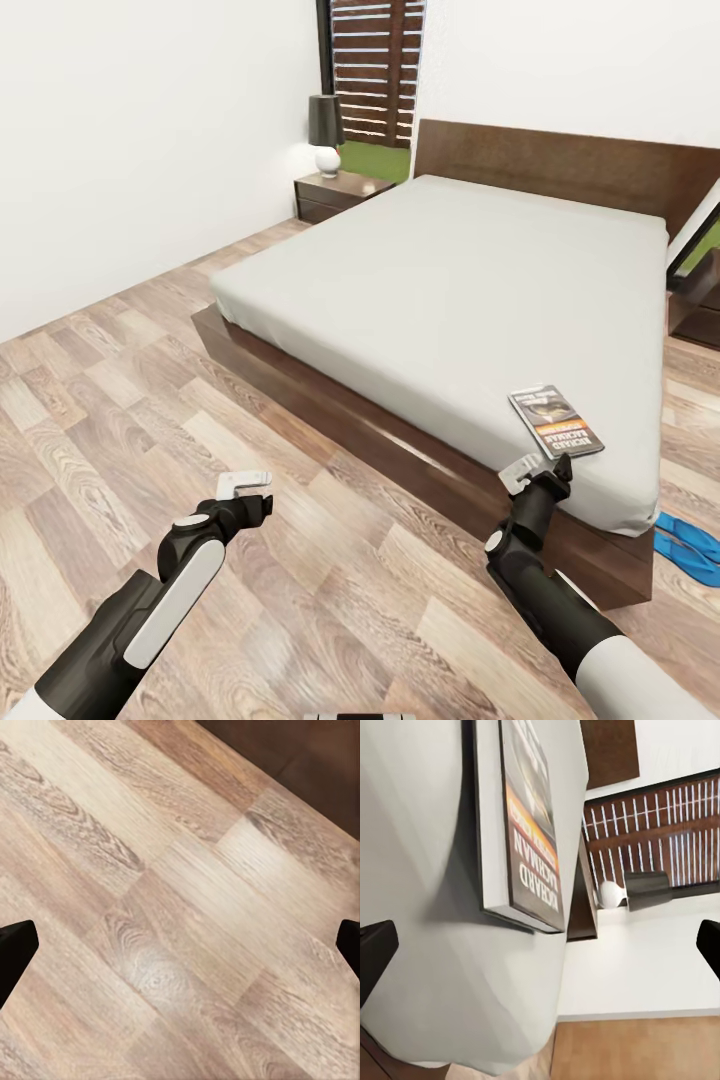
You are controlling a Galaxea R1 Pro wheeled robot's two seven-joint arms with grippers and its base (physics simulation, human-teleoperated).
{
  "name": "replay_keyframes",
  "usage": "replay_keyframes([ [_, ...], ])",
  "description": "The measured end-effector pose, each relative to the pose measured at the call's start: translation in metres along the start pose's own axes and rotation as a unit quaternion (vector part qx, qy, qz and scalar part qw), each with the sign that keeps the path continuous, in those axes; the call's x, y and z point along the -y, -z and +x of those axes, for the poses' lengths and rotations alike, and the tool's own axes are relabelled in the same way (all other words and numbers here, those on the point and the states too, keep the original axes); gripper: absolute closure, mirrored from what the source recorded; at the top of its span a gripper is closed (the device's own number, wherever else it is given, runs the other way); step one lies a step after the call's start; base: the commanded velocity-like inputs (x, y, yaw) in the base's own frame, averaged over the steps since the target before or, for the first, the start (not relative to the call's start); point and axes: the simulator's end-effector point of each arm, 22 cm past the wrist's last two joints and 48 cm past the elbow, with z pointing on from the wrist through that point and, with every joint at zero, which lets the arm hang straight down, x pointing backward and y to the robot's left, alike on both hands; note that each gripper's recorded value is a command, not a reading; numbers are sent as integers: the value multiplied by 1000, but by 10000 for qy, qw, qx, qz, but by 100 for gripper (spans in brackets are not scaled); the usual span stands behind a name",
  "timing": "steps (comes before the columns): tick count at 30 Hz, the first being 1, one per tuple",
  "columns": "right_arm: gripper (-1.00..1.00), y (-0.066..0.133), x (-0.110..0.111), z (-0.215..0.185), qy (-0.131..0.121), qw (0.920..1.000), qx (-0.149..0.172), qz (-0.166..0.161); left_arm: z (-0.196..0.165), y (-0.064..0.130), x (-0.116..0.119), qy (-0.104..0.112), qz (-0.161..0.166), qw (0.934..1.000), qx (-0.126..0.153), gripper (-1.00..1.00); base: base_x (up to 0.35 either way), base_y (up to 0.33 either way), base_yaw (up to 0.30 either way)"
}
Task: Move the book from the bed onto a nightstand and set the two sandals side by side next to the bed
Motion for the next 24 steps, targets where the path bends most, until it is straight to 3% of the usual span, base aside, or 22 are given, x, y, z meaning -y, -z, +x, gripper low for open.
replay_keyframes([
  [24, -100, 0, -1, 0, 2, 10000, -4, -9, 0, 0, 0, -2, -2, 10000, -1, -100, 6, -6, 0],
])
